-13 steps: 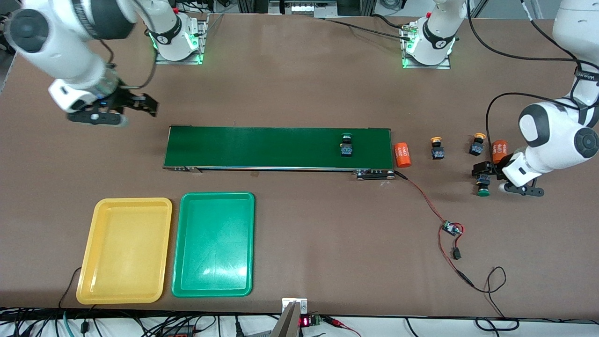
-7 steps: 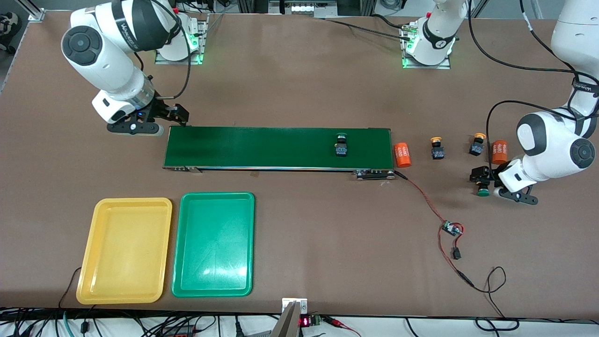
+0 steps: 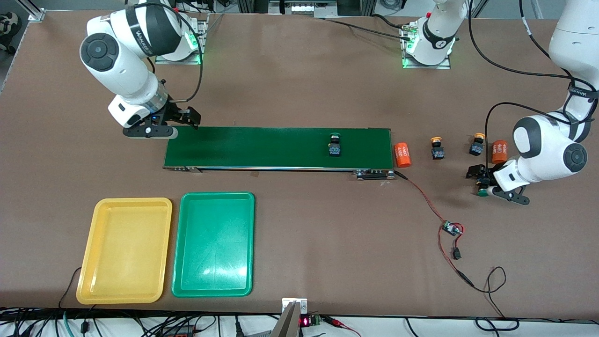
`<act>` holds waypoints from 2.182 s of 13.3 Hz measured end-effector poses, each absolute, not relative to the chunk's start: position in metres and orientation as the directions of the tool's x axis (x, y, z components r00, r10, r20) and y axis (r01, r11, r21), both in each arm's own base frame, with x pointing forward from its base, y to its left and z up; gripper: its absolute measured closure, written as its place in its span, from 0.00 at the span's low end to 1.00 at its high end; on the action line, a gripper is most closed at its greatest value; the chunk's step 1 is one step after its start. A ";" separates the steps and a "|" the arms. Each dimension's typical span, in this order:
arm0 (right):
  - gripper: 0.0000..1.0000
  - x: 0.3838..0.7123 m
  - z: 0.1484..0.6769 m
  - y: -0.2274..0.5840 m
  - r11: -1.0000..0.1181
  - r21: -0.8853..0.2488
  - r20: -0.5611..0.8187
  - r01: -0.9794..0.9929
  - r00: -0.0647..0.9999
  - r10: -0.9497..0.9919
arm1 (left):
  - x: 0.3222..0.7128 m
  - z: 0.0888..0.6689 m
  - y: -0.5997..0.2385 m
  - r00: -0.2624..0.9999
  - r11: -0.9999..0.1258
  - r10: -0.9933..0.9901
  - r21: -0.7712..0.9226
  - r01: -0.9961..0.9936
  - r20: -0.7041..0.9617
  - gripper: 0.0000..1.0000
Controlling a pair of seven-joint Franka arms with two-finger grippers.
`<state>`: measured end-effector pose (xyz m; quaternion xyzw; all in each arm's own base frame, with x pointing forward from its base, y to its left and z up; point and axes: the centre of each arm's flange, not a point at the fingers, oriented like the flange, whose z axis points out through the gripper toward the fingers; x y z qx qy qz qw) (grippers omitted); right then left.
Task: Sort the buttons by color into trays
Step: 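Grasp a second green button with the left gripper while the right gripper reaches the belt, then place the second green button on the belt with the left gripper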
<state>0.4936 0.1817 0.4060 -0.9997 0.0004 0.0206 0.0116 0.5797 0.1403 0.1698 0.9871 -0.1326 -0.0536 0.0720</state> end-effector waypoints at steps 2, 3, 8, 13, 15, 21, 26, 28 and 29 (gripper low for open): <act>0.00 0.494 0.406 0.182 -1.000 -0.025 -0.041 -0.002 0.999 -0.001 | 0.579 0.169 0.143 0.955 -0.952 -0.282 0.153 -0.266 -0.089 0.06; 0.00 0.494 0.406 0.182 -1.000 -0.027 -0.040 -0.003 0.999 -0.002 | 0.578 0.169 0.147 0.953 -0.949 -0.289 0.154 -0.273 -0.088 0.17; 0.00 0.494 0.408 0.186 -0.998 -0.031 -0.040 -0.063 0.997 -0.062 | 0.578 0.173 0.157 0.950 -0.946 -0.302 0.148 -0.288 -0.082 0.59; 0.00 0.489 0.407 0.199 -0.996 -0.028 -0.043 -0.090 0.995 -0.089 | 0.595 0.228 0.102 0.916 -0.919 -0.382 0.153 -0.363 -0.120 0.59; 0.00 0.489 0.405 0.199 -0.996 -0.027 -0.046 -0.090 0.995 -0.089 | 0.596 0.278 0.030 0.916 -0.930 -0.362 0.122 -0.345 -0.171 0.59; 0.00 0.487 0.402 0.204 -0.995 -0.023 -0.052 -0.092 0.994 -0.091 | 0.543 0.313 -0.175 0.946 -0.969 -0.237 0.122 -0.214 -0.223 0.59; 0.00 0.487 0.401 0.206 -0.996 -0.023 -0.053 -0.090 0.995 -0.089 | 0.502 0.290 -0.277 0.974 -0.995 -0.066 0.092 -0.047 -0.215 0.59; 0.00 0.485 0.399 0.211 -0.997 -0.021 -0.056 -0.080 0.995 -0.079 | 0.497 0.279 -0.288 0.973 -0.995 -0.055 0.092 -0.036 -0.223 0.59; 0.00 0.485 0.398 0.214 -0.997 -0.020 -0.057 -0.076 0.996 -0.074 | 0.497 0.274 -0.287 0.973 -0.995 -0.051 0.094 -0.031 -0.225 0.59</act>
